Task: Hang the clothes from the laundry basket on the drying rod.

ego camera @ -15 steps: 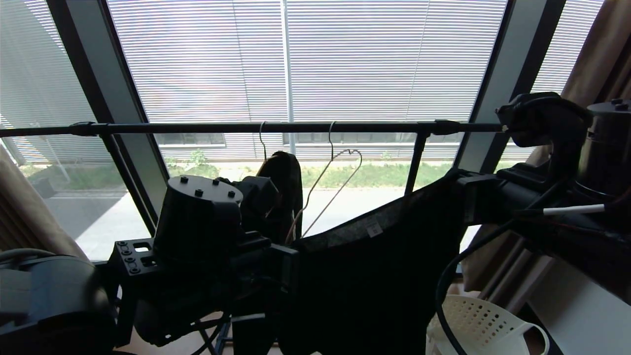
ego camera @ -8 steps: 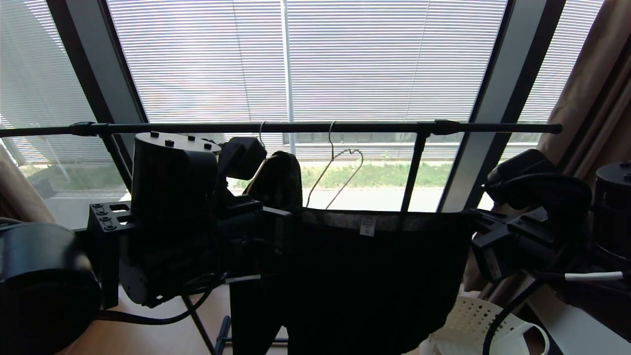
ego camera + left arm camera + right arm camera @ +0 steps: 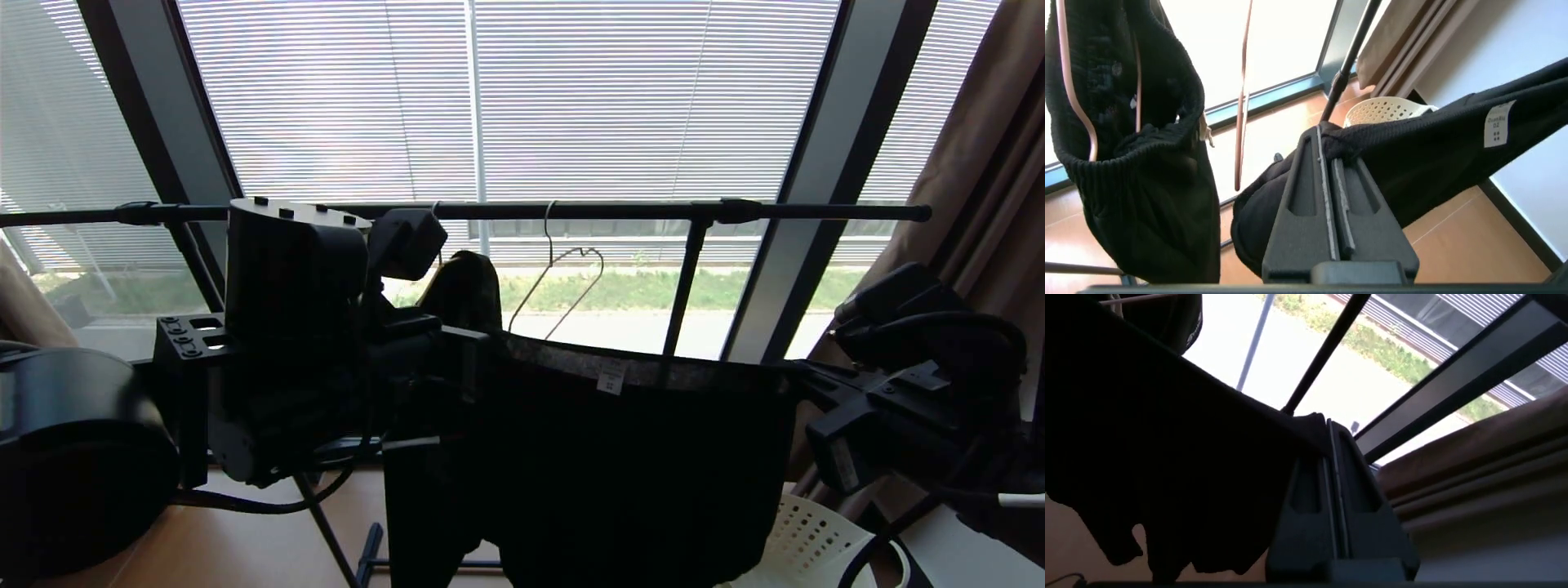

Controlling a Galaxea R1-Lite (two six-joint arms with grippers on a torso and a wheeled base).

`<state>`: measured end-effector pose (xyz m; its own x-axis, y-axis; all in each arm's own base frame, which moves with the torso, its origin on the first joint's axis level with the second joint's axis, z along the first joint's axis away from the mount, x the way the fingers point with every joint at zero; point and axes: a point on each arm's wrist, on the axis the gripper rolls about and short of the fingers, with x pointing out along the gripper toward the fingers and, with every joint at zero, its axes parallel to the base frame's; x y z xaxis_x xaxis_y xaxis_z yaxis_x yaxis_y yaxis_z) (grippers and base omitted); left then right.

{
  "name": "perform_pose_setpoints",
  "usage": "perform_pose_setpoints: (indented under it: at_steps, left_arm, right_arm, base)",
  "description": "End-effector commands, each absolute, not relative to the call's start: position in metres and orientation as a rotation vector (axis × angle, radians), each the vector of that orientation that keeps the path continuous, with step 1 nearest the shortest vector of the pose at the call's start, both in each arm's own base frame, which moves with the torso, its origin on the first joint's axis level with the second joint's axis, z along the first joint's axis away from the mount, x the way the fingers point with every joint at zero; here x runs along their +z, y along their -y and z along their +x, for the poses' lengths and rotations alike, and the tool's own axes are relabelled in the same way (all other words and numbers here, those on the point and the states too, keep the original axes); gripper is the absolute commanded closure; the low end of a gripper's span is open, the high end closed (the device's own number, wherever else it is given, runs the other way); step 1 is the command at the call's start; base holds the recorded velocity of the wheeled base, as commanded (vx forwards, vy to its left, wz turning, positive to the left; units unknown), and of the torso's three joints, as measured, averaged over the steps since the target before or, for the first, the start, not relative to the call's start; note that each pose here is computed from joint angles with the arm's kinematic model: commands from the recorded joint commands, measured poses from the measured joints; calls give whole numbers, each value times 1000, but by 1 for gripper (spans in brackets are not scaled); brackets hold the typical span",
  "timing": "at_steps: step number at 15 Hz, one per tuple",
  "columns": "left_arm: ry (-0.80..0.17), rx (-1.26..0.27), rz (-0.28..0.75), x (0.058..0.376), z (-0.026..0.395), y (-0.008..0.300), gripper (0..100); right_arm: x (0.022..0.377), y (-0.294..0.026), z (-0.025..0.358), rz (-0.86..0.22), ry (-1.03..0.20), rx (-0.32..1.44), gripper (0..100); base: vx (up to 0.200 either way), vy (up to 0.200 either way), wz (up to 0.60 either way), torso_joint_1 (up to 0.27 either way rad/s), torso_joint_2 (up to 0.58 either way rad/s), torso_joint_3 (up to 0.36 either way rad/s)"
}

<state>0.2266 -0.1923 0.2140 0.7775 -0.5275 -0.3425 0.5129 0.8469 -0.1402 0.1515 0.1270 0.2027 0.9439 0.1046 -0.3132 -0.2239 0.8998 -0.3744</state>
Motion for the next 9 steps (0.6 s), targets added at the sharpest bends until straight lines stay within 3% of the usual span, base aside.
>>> perform_pose_setpoints:
  at_steps: [1,4,6,9]
  left_arm:
    - [-349,-574,-51,231,234,199,100]
    - [-343,-639,-63,259,254,219,100]
    - [-322,-655,-65,275,264,233,100]
    - [-303,-681,-51,291,266,244,100]
  right_arm:
    - [207,-120,130,-414,-261,232,100]
    - [198,-115,86,-485,-301,505,100]
    - [199,-125,78,-488,-301,625,100]
    - [201,-160,72,-390,-352,760,100]
  base:
    - [0,0,0,0,0,0]
    - [0,0,0,0,0,0]
    - [0,0,0,0,0,0]
    - [0,0,0,0,0,0]
